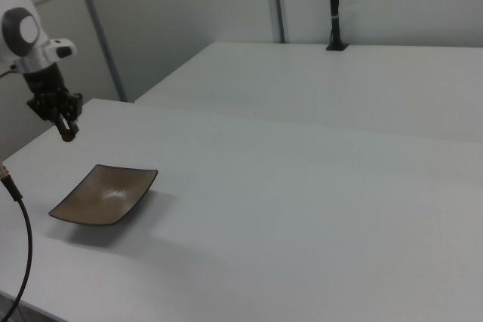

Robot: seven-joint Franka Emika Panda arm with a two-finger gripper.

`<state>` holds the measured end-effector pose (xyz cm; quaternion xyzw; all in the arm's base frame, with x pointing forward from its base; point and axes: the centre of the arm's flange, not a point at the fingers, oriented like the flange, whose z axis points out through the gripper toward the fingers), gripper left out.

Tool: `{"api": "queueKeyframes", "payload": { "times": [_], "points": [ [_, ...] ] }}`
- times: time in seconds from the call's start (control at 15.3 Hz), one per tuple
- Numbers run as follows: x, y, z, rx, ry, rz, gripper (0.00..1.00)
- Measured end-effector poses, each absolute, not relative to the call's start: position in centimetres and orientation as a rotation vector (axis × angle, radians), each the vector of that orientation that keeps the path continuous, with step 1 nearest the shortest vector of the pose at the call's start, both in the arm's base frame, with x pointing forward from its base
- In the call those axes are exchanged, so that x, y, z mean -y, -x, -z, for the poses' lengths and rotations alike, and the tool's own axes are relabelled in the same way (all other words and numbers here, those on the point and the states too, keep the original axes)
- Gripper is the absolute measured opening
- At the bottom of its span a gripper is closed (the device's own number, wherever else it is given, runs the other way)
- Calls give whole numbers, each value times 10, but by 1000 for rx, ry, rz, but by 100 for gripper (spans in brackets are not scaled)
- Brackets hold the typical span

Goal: Strawberries on a ceramic plate
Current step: 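Lift the strawberry and carry it over the plate centre, then lower the strawberry onto the plate and open the gripper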

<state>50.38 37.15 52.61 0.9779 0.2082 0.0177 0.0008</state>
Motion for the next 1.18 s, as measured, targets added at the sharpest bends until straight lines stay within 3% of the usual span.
{"api": "queueKeyframes", "payload": {
  "times": [0.33, 0.65, 1.18],
  "points": [
    [-340, -515, -488, -876, -3050, 101, 30],
    [-323, -517, -438, -913, -3022, 240, 30],
    [-319, -529, -370, -912, -3057, 198, 30]
  ]
}}
